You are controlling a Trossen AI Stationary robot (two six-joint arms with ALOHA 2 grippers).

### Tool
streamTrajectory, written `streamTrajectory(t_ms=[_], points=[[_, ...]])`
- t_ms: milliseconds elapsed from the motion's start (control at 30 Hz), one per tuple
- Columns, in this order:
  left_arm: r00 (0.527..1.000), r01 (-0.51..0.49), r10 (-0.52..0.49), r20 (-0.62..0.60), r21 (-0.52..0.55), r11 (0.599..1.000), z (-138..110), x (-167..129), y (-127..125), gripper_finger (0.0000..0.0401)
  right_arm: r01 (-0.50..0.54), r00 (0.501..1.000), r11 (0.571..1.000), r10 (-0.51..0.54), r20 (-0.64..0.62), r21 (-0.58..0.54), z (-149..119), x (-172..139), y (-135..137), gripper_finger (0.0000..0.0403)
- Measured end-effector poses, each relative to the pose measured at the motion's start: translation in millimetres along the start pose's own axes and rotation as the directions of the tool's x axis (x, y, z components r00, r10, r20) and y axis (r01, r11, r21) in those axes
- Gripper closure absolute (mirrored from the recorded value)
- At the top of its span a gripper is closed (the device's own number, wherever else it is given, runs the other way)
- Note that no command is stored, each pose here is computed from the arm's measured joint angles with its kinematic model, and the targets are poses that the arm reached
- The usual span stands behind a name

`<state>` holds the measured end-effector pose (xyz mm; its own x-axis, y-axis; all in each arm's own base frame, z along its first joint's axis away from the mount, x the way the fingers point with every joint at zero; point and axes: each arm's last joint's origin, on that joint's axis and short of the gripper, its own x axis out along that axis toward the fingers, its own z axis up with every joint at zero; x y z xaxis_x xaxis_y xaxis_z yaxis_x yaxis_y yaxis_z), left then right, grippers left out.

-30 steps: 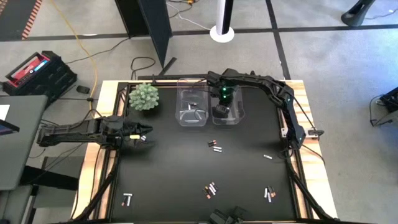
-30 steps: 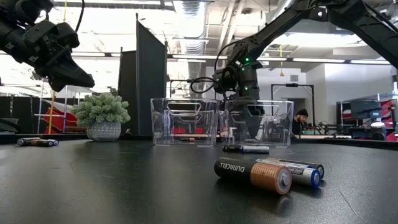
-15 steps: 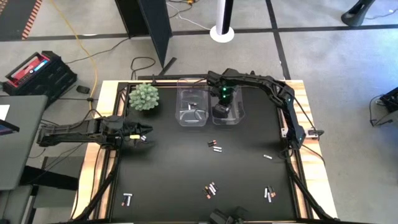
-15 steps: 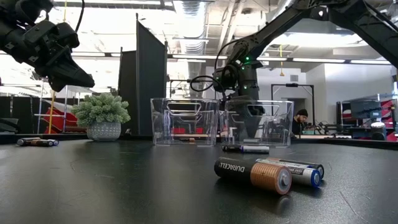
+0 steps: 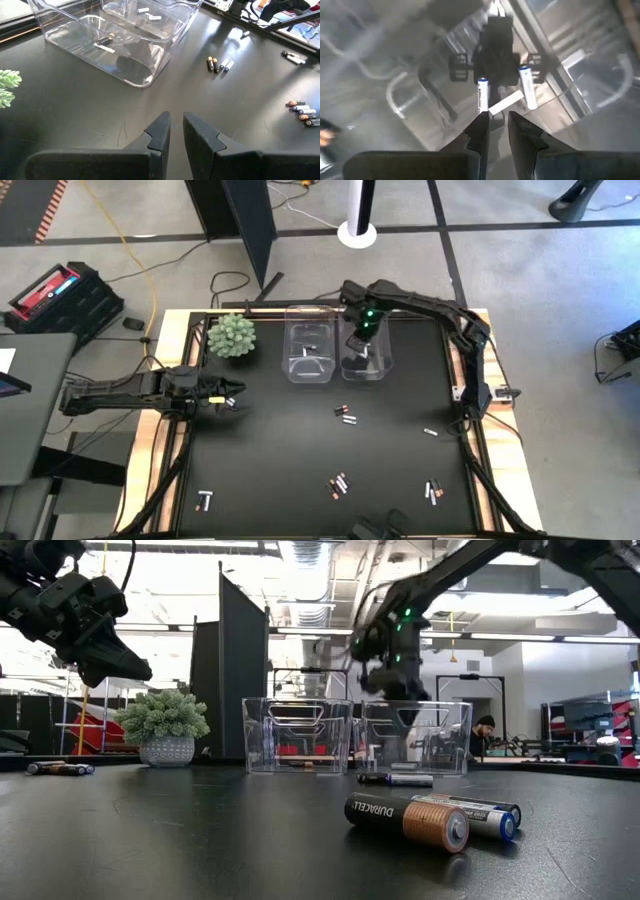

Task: Sort batteries
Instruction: Put the white battery into the right transparent bin

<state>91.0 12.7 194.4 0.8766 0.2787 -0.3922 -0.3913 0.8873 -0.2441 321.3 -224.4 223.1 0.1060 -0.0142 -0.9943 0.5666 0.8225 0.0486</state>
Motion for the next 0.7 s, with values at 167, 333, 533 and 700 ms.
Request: streamTrajectory(t_ms=[167, 333, 533, 700], points=[[1.0, 0.0, 0.0, 0.0, 0.0, 1.0, 0, 0, 0, 0.0351, -0.009, 0.99, 0.997, -0.001, 0.139, 0.071, -14, -50, -2, 0.0316], [1.0, 0.0, 0.0, 0.0, 0.0, 1.0, 0, 0, 0, 0.0351, -0.046, 0.956, 0.99, 0.005, 0.294, 0.132, -40, -100, 8, 0.0316], [1.0, 0.0, 0.0, 0.0, 0.0, 1.0, 0, 0, 0, 0.0351, -0.134, 0.874, 0.976, 0.034, 0.484, 0.172, -89, -128, 24, 0.0316], [1.0, 0.0, 0.0, 0.0, 0.0, 1.0, 0, 0, 0, 0.0351, -0.224, 0.842, 0.949, 0.074, 0.535, 0.222, -135, -119, 36, 0.0317]])
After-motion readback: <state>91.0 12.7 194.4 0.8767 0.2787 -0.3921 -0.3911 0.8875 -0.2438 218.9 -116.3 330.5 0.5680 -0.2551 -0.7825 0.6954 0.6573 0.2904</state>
